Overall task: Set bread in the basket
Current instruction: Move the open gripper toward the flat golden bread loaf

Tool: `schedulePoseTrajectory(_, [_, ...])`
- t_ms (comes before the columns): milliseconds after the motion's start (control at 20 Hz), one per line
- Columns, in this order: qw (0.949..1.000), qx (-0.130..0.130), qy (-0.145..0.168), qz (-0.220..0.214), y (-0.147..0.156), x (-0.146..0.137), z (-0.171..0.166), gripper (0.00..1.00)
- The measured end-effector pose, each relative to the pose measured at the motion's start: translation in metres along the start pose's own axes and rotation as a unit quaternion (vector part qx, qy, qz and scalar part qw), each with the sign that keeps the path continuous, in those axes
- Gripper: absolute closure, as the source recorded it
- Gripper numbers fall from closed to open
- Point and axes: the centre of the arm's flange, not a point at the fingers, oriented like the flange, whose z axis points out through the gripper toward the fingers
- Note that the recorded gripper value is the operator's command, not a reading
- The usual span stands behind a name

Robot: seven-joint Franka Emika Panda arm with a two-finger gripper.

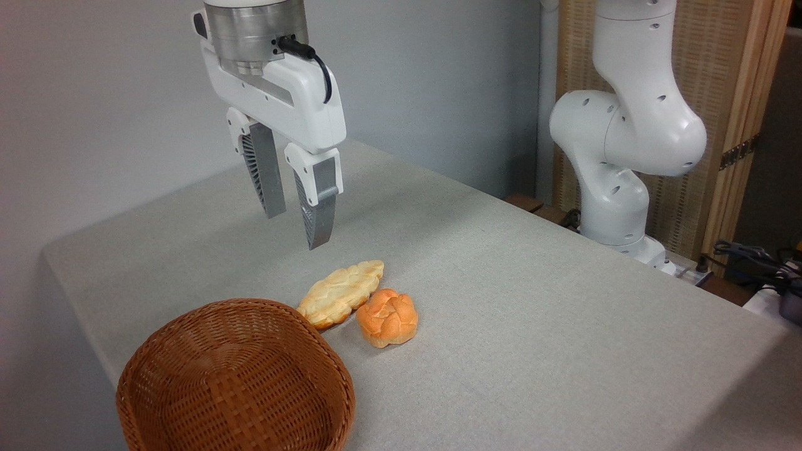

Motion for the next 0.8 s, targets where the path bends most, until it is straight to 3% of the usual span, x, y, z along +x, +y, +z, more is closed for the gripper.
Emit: schedulePoseTrajectory(800, [1.0000,0.001,-0.001,0.005,0.008,0.001,0.015,0.00])
